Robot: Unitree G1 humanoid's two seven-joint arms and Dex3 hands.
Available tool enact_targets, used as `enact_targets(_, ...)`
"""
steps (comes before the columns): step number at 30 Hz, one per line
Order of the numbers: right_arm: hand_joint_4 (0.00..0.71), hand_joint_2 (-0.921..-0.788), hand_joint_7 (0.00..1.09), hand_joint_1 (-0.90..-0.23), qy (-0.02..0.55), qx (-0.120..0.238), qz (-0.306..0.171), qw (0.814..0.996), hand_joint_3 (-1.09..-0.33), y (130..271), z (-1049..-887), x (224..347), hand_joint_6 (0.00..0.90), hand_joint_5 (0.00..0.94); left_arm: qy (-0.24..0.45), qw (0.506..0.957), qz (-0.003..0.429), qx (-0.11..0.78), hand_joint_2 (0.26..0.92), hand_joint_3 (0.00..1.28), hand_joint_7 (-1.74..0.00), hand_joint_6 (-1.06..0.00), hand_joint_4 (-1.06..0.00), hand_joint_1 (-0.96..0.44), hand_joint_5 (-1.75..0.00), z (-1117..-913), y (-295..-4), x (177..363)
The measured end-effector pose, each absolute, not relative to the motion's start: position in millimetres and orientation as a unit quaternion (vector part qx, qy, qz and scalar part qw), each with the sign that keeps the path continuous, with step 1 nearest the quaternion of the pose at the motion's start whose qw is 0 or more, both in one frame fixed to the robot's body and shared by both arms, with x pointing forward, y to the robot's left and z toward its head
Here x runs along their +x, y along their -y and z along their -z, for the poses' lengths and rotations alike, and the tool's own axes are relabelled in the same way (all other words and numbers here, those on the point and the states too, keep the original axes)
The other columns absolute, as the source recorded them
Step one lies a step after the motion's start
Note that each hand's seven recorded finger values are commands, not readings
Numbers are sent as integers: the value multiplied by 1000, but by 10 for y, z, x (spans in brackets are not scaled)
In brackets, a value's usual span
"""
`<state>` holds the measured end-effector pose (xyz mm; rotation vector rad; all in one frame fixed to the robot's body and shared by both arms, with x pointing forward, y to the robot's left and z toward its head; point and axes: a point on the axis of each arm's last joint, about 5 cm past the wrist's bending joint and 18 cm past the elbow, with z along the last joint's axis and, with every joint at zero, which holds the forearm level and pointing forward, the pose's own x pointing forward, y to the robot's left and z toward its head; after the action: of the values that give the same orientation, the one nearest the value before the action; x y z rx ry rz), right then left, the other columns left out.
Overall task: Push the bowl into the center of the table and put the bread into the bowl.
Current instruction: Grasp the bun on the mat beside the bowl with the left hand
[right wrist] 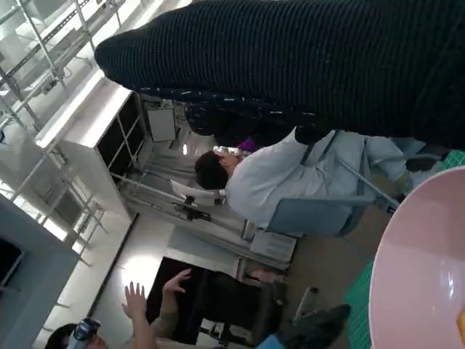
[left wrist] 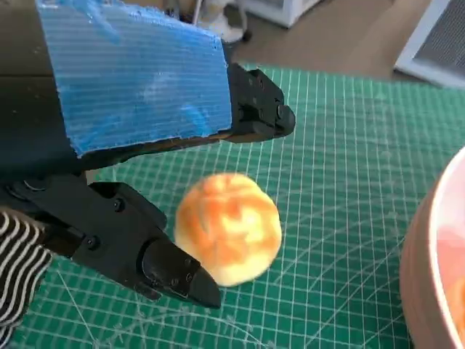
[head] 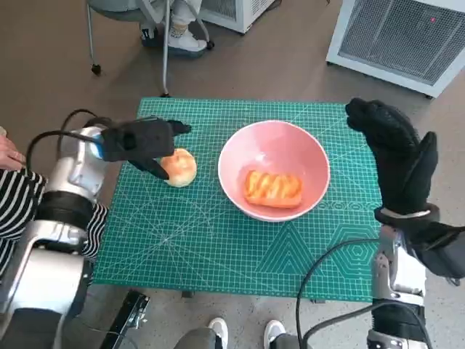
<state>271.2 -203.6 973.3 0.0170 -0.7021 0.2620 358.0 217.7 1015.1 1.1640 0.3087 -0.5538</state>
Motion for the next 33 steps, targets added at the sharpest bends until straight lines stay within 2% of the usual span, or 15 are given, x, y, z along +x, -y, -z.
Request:
enact_targets(10, 150, -921, 359, -679, 344, 7, -125, 930, -685, 2043, -9736, 2710, 95, 0, -178, 775, 254, 550, 763, 1, -6, -252, -120, -231, -14, -9968, -2025, 3595)
enact_targets(16, 149, -921, 358, -678, 346, 6, -123, 930, -686, 2044, -9737, 2708, 95, 0, -172, 767, 241, 569, 770, 3, -28, -330, -205, -206, -26, -9861, -1927, 3590)
enact_targets(20, 149, -921, 358, -678, 346, 5, -122, 930, -686, 2048, -9739, 2708, 95, 0, -165, 761, 230, 584, 788, 6, -38, -457, -372, -168, -31, -9799, -1874, 3583)
enact_targets(21, 149, -921, 358, -678, 346, 5, -122, 930, -686, 2048, -9739, 2708, 95, 0, -164, 758, 228, 588, 798, 8, -57, -518, -464, -149, -58, -9783, -1864, 3581)
enact_targets(22, 149, -921, 358, -678, 346, 5, -122, 930, -686, 2048, -9740, 2707, 95, 0, -163, 757, 225, 592, 802, 8, -58, -543, -502, -142, -60, -9772, -1859, 3578)
enact_targets(24, 149, -921, 358, -678, 347, 4, -122, 930, -686, 2049, -9741, 2706, 95, 0, -160, 755, 219, 598, 814, 8, -89, -651, -684, -106, -114, -9753, -1852, 3574)
enact_targets(25, 149, -921, 358, -678, 347, 4, -122, 930, -686, 2050, -9742, 2706, 95, 0, -157, 754, 216, 600, 836, 9, -107, -684, -697, -10, -321, -9748, -1850, 3573)
enact_targets(26, 149, -921, 358, -678, 347, 4, -122, 930, -686, 2050, -9743, 2706, 95, 0, -155, 752, 212, 604, 866, 26, -135, -729, -698, 126, -638, -9744, -1850, 3572)
enact_targets(27, 150, -921, 358, -678, 347, 4, -122, 930, -686, 2050, -9743, 2706, 95, 0, -154, 749, 210, 609, 886, 24, -456, -694, -735, 82, -826, -9738, -1850, 3570)
enact_targets(30, 150, -921, 358, -678, 347, 4, -122, 930, -686, 2050, -9743, 2706, 95, 1, -151, 743, 202, 620, 902, 28, -819, -671, -781, 28, -1058, -9718, -1851, 3565)
enact_targets(33, 151, -921, 358, -678, 347, 4, -122, 930, -686, 2050, -9743, 2706, 95, 1, -149, 740, 196, 626, 903, 25, -929, -680, -809, 10, -1113, -9699, -1854, 3559)
